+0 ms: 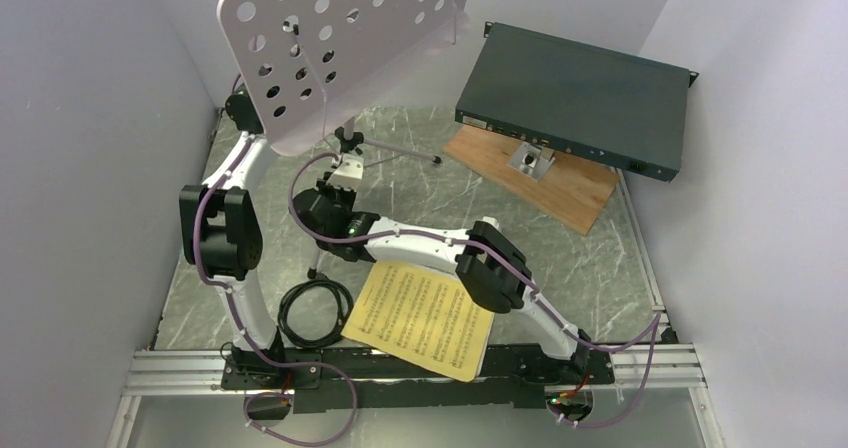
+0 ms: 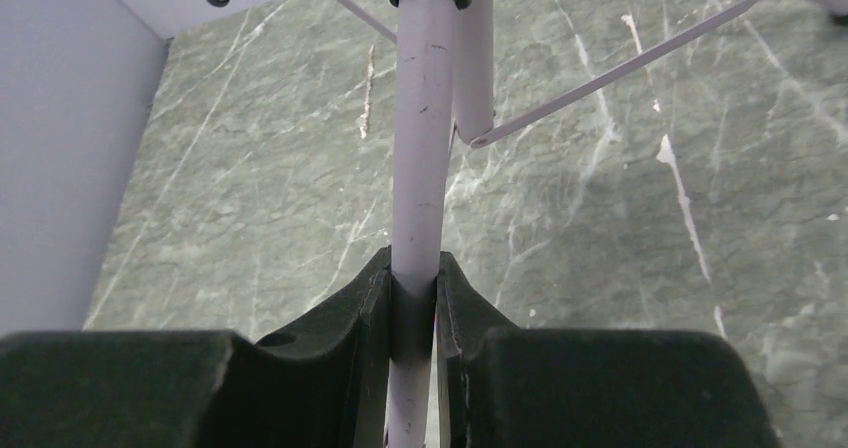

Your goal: Set up the instrument practice props

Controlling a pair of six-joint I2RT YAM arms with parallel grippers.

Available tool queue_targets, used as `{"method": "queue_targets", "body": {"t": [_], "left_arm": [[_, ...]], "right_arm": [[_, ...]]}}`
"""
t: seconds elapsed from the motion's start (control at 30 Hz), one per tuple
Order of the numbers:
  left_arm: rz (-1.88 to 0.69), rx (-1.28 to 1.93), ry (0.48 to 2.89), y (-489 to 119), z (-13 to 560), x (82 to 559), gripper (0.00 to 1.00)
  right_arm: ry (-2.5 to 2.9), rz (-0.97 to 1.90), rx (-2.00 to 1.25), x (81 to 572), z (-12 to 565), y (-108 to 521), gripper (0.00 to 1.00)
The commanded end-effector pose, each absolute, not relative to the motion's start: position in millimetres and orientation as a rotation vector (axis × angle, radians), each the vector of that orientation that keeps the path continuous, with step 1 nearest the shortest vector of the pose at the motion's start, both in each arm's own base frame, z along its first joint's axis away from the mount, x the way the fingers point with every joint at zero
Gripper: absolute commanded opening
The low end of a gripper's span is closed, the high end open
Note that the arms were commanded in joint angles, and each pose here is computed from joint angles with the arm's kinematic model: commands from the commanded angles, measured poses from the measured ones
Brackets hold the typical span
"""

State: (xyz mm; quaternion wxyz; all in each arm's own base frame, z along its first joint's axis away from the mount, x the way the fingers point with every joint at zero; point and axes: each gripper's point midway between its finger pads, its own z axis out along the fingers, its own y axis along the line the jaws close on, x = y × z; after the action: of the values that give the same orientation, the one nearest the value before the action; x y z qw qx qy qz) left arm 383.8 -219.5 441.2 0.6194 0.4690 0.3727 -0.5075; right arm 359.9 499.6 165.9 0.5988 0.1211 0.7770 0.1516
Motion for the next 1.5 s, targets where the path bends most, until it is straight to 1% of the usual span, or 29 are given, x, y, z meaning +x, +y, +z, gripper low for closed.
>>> {"method": "queue_targets", "body": {"t": [0.0, 0.2, 0.37, 0.6, 0.73, 0.83, 0.93, 1.1, 1.27, 1.47], "left_arm": [[-1.159, 1.048, 0.845, -207, 454, 389, 0.00], [-1.168, 1.040, 0.875, -202, 451, 394, 0.00], [-1.175, 1.021, 0.938, -189, 441, 399, 0.00], [-1.129, 0.937, 1.037, -155, 405, 410, 0.00], [-1.125, 0.926, 1.052, -151, 399, 415, 0.00], [-1.123, 0.907, 1.043, -148, 404, 420, 0.00], [-1.118, 0.899, 1.017, -146, 416, 424, 0.00], [-1.122, 0.891, 1.008, -145, 419, 433, 0.00], [-1.134, 0.894, 1.071, -139, 397, 435, 0.00], [-1.175, 0.832, 1.167, -128, 369, 430, 0.00]], "right_arm": [[1.698, 0.349, 0.185, 329, 235, 512, 0.00], [1.631, 0.296, 0.134, 316, 257, 523, 0.00], [1.654, 0.384, 0.096, 323, 240, 534, 0.00], [1.743, 0.572, -0.044, 329, 202, 549, 0.00], [1.757, 0.553, -0.119, 334, 189, 544, 0.00], [1.738, 0.553, -0.164, 345, 200, 534, 0.00], [1.726, 0.624, -0.203, 352, 218, 530, 0.00], [1.713, 0.701, -0.301, 348, 226, 549, 0.00], [1.745, 0.793, -0.305, 338, 204, 570, 0.00], [1.785, 0.776, -0.305, 339, 170, 578, 0.00]]}}
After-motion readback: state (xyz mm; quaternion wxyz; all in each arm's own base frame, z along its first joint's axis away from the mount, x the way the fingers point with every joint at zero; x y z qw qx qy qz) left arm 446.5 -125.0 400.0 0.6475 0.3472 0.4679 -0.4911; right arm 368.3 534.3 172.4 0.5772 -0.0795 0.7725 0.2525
